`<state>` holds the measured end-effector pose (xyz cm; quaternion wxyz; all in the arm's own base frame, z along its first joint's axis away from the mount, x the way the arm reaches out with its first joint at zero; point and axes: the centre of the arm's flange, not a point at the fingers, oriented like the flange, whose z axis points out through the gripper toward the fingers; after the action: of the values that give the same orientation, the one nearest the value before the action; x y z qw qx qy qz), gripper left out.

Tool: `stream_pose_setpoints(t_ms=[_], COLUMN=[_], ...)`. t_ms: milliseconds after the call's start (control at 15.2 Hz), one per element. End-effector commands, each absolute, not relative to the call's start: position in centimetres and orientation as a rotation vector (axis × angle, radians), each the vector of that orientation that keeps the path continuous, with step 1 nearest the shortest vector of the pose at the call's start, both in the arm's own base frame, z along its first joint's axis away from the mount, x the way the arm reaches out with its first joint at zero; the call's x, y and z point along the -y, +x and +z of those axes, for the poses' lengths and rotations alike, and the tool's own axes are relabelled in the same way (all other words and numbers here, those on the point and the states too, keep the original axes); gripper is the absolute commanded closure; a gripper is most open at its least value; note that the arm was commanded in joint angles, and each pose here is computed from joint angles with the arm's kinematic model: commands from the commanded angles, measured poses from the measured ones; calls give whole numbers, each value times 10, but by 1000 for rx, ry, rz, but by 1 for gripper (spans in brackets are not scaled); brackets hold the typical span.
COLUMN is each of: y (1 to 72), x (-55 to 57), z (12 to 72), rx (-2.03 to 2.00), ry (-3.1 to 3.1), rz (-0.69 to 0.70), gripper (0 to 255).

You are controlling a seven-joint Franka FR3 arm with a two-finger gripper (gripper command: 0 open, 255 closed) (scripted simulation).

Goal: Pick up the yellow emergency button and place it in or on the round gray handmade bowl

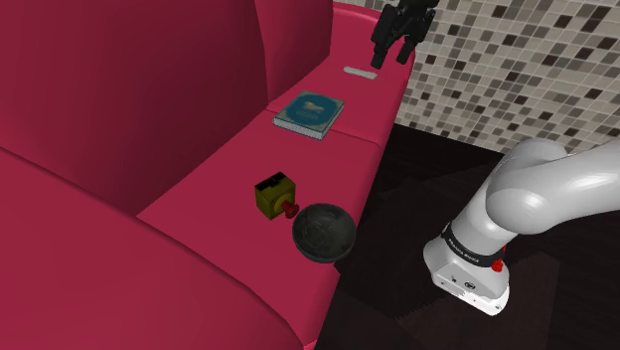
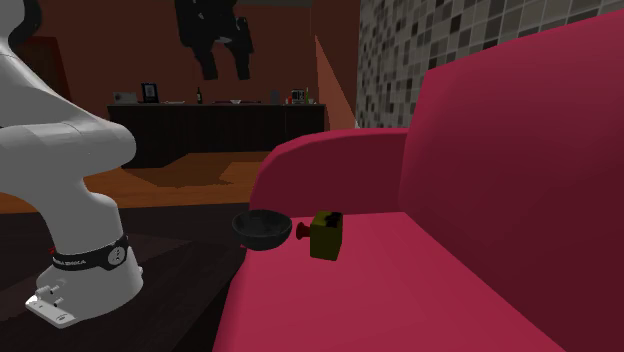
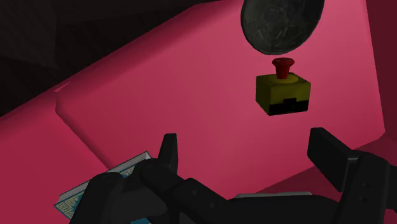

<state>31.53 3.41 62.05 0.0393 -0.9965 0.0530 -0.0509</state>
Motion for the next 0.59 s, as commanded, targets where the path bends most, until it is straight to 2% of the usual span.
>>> stream_pose_setpoints(t_ms=[0,528], y=[315,351], x=[-34,-76], z=[620,530], rx=[-162,-215], ry=[-3055,-3025], rz=[-156,-63], gripper=[0,0])
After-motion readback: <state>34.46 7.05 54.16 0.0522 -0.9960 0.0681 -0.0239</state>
